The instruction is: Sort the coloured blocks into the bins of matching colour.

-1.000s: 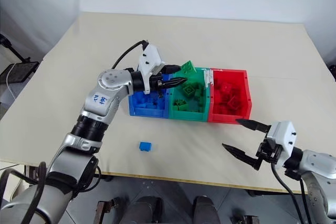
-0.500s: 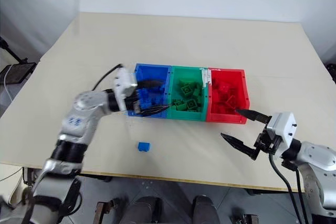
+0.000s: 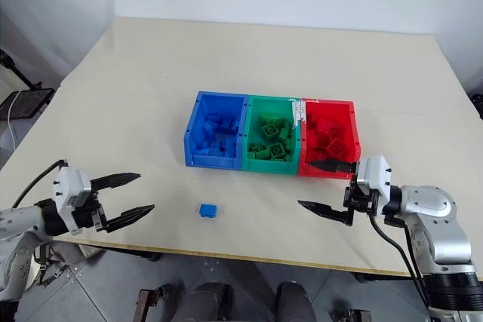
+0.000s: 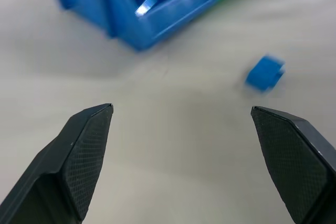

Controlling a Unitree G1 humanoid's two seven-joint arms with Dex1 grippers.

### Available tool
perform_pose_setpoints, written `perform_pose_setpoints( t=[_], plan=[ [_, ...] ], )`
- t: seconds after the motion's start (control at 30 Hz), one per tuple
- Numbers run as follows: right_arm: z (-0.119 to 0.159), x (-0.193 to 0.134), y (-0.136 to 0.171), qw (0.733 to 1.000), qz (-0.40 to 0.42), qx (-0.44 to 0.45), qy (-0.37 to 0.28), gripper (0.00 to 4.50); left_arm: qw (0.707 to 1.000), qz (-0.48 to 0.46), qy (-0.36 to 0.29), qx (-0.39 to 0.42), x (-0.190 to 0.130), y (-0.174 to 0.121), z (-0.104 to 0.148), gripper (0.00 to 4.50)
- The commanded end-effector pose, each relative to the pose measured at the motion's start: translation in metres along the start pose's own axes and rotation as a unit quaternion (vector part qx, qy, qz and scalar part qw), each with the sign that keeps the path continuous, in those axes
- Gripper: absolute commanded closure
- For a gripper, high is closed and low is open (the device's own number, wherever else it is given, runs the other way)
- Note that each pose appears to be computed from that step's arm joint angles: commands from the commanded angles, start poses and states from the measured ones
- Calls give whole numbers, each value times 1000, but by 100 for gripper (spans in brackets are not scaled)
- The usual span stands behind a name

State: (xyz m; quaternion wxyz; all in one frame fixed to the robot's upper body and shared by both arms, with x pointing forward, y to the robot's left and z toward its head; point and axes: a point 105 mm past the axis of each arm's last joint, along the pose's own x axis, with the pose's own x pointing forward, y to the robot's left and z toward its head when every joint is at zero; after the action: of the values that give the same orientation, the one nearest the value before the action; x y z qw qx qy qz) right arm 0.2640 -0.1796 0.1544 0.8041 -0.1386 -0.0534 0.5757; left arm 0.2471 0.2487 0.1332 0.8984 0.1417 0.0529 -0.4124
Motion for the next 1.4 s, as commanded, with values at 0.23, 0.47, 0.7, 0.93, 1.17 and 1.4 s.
perform_pose_setpoints(
  t=[0.23,0.47,0.7,0.93,1.17,1.4],
  plan=[
    [0,-25,-5,999,-25,-20,35,0,993,-112,22,4,36,-27,22,2],
    [-9,-41,6,996,-67,-6,51,0,971,-215,78,64,88,-57,33,2],
    [-7,-47,16,994,-92,-3,56,0,956,-220,175,89,99,-61,6,2],
    [-5,-47,19,993,-104,-5,57,0,952,-230,177,97,109,-66,3,94],
    [-1,-42,19,994,-103,-8,46,0,947,-250,159,122,101,-65,-4,297],
    [15,-18,27,996,-86,-3,0,0,977,-181,-5,111,98,-47,33,350]
  ],
)
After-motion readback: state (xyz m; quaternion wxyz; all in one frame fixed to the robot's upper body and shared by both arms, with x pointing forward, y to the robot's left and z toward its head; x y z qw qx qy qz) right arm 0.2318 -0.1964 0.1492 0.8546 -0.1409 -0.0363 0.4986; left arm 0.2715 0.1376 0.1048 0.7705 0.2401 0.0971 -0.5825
